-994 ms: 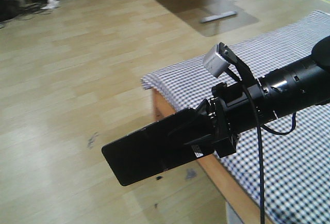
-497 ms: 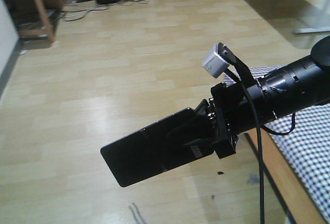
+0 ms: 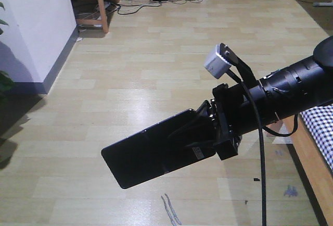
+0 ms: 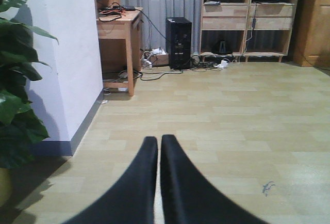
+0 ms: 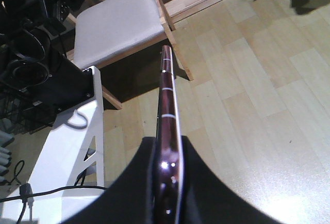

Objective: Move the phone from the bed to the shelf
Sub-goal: 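Hold the phone in the right gripper while the base turns away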

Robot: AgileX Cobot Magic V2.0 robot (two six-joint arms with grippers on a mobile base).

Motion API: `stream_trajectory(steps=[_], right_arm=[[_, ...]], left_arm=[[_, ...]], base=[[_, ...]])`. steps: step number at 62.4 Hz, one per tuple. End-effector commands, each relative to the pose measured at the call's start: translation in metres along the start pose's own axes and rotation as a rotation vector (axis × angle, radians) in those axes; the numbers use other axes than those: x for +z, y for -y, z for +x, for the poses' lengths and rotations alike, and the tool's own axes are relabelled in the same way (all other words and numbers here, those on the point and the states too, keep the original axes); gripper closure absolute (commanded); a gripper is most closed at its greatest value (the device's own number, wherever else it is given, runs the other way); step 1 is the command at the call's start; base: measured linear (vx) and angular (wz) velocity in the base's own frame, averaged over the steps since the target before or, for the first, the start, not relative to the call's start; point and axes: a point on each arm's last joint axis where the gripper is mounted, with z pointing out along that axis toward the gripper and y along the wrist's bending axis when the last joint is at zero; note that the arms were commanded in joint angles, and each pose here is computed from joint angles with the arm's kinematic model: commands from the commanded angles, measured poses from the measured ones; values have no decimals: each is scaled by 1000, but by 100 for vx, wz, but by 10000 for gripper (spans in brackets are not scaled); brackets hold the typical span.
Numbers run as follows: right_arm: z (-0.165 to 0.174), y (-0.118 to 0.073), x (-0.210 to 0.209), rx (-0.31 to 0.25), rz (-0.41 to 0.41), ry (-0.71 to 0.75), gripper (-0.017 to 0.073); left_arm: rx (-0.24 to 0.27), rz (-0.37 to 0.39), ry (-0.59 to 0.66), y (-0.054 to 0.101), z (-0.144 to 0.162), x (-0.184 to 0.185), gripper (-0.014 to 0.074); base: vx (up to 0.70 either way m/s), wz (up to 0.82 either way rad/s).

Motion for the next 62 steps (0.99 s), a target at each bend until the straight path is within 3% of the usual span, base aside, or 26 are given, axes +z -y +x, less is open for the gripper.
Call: stream_trajectory(steps=[1, 62], right_arm=[[-12, -20, -11, -26, -79, 67, 561], [-12, -20, -11, -26, -79, 68, 561]], left_arm=[[-14, -10, 107, -2, -14, -3, 592], [-14, -10, 107, -2, -14, -3, 592]], base=[[-4, 16], [5, -5]])
